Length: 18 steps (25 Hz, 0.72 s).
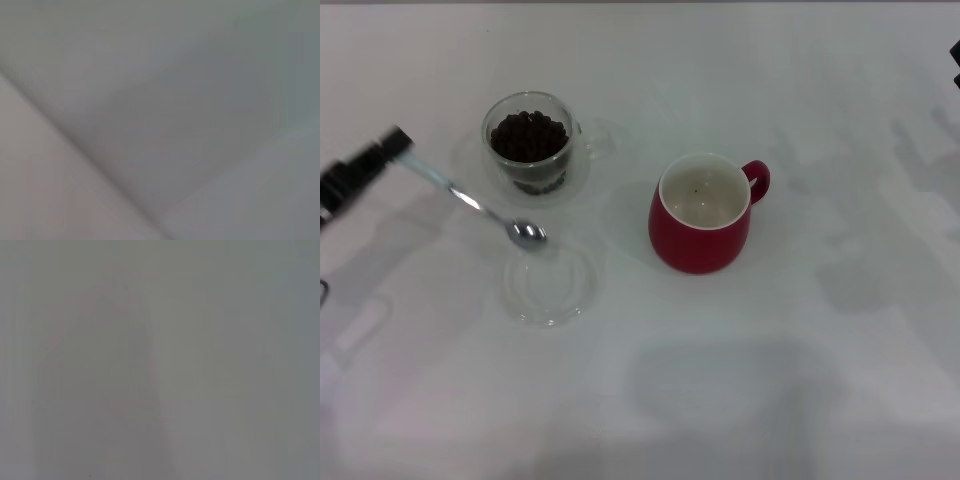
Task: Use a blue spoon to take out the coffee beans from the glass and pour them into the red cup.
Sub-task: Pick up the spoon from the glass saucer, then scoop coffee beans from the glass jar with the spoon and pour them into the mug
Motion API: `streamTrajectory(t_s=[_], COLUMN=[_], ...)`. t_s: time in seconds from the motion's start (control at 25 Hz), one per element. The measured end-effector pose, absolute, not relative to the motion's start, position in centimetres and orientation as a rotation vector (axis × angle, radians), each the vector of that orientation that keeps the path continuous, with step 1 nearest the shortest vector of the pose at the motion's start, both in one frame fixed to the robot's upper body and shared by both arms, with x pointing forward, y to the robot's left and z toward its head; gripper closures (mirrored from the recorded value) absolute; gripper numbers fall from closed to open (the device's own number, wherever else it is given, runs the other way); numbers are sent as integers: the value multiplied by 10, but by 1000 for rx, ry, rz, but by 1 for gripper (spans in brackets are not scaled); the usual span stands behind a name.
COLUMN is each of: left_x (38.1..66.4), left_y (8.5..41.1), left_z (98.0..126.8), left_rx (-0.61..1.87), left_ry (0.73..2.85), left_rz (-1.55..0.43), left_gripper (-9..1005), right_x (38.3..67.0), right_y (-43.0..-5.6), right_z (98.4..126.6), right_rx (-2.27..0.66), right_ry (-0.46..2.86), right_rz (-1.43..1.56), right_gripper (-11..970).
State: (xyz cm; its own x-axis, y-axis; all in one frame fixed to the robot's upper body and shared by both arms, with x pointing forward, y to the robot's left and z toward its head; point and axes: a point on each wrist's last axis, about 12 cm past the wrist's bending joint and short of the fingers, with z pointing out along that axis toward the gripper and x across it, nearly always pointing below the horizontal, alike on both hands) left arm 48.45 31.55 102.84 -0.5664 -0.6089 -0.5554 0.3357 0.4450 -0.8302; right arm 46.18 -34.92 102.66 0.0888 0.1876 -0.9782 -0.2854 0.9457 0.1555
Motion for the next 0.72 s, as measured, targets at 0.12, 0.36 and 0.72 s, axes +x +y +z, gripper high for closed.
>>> streamTrajectory(t_s=[0.12, 0.36, 0.72], left_x=[490, 526, 580], left_y=[326, 341, 311], left_z=[1042, 1078, 1096], left_rx=[-227, -105, 108], left_ry=[1657, 1530, 1625], left_rz=[-1259, -1137, -1032], left_gripper=[874, 873, 873], right_x=[462, 463, 459], right_y=[-349, -348, -349], right_z=[1027, 1027, 1025], right_rx=[-81, -81, -71], right_ry=[1439, 1435, 1441], right_rz=[353, 356, 353], right_gripper=[325, 325, 325])
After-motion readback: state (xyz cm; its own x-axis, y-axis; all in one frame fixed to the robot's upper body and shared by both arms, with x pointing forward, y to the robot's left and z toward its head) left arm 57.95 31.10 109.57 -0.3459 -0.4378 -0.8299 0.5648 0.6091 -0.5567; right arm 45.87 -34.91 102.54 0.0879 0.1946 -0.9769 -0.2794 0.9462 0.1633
